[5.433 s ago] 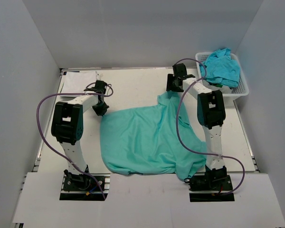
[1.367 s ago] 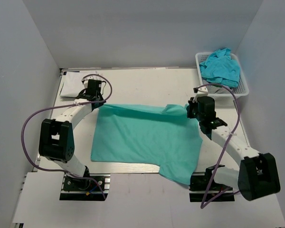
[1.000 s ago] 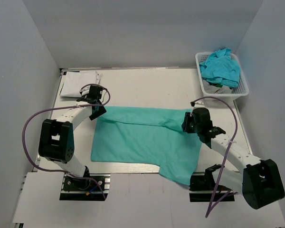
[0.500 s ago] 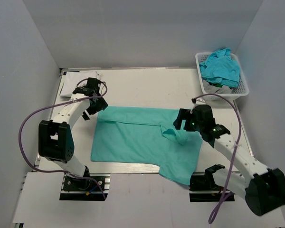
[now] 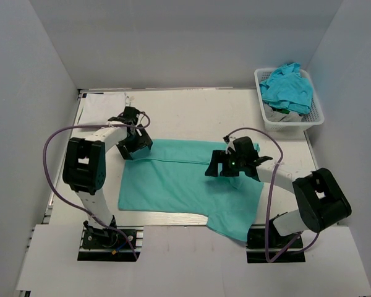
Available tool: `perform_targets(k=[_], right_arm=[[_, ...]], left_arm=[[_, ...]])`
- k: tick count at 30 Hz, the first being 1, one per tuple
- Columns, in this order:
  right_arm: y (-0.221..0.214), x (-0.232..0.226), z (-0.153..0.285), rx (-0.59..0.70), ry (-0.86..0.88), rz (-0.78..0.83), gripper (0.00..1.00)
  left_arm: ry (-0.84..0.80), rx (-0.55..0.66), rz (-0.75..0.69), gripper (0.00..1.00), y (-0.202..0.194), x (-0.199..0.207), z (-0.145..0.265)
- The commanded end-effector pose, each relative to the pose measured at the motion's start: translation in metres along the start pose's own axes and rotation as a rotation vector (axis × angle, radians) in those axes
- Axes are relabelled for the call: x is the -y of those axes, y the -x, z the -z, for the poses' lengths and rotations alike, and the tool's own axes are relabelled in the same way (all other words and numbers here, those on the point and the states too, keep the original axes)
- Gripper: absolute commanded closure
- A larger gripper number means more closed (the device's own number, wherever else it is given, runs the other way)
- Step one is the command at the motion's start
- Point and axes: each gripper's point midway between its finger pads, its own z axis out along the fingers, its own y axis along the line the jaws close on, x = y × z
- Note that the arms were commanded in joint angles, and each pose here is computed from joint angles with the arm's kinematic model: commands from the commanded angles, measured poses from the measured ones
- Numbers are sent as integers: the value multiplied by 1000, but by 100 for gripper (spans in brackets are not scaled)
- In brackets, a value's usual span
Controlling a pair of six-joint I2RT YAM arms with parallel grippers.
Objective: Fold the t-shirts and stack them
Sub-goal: Fold the flattened tshirt in 1/3 of the way
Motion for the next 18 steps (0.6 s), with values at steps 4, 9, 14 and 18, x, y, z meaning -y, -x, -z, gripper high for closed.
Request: perform_targets(k=[4, 9, 14, 18], right_arm=[[-23, -1, -3, -47, 50, 8, 10], [-8, 9, 12, -7, -55, 31, 10], [39, 8, 38, 141, -168, 48, 10], [51, 23, 53, 125, -300, -23, 10]], left_arm=[[34, -26, 10, 0, -7, -14, -14], [31, 11, 13, 0, 10, -6, -4], [-3, 117, 6, 0, 38, 8, 36], [-8, 154, -7, 0, 50, 15, 55]])
